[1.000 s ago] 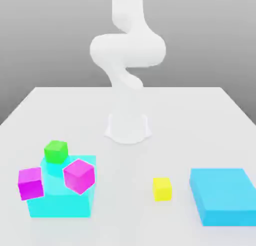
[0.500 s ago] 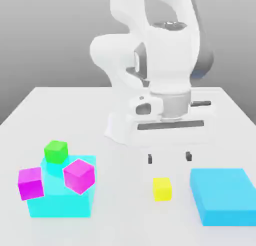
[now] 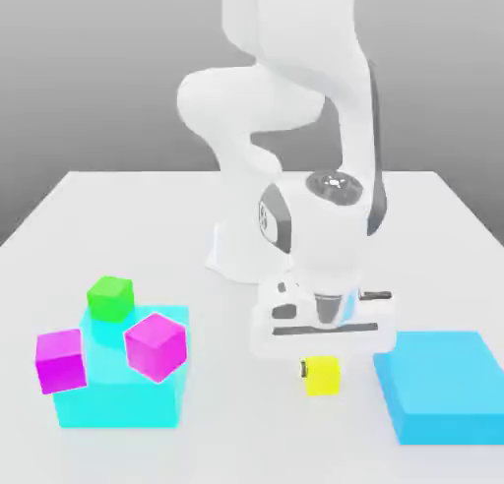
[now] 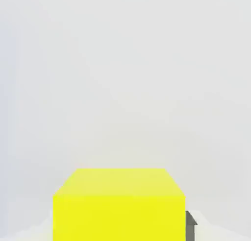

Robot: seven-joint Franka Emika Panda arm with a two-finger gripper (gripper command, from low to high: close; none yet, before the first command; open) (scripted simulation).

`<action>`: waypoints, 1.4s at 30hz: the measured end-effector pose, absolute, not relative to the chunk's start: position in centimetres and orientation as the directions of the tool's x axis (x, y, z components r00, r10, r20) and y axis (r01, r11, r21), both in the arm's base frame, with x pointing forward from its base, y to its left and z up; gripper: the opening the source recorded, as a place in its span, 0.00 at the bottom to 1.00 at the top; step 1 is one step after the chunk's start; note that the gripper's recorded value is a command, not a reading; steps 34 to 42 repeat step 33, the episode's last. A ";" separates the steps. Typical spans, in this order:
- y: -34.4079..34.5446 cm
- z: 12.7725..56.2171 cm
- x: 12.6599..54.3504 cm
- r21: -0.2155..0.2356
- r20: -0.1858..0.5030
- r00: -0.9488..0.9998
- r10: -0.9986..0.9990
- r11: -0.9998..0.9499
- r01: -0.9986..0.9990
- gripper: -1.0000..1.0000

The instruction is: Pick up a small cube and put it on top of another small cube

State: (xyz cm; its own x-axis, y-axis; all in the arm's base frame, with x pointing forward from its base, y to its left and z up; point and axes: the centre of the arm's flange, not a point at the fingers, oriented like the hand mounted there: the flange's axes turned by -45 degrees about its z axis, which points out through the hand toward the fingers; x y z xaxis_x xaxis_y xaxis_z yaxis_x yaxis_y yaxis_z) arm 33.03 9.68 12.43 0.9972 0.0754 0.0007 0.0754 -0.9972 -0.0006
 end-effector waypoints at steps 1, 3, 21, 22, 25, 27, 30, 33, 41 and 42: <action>9.7 12.7 33.1 0.000 0.001 0.997 0.075 -0.997 0.075 0.00; 9.7 14.0 33.2 0.000 0.001 0.997 0.076 -0.997 0.076 0.00; -17.3 29.8 42.7 0.028 0.017 0.960 -0.278 -0.960 -0.279 0.00; -20.5 31.1 42.1 0.028 0.015 0.949 -0.316 -0.948 -0.317 0.00; -23.3 31.0 40.5 0.000 0.002 0.932 -0.363 -0.932 -0.363 0.00; -23.4 28.5 40.5 -0.004 0.001 0.932 -0.364 -0.932 -0.364 0.00; -23.4 27.1 40.4 -0.003 0.000 0.932 -0.363 -0.932 -0.363 1.00; -23.4 27.1 40.4 -0.003 0.000 0.932 -0.363 -0.932 -0.363 1.00; -23.4 27.1 40.4 -0.003 0.000 0.932 -0.363 -0.932 -0.363 1.00; -23.4 27.1 40.4 -0.003 0.000 0.932 -0.363 -0.932 -0.363 1.00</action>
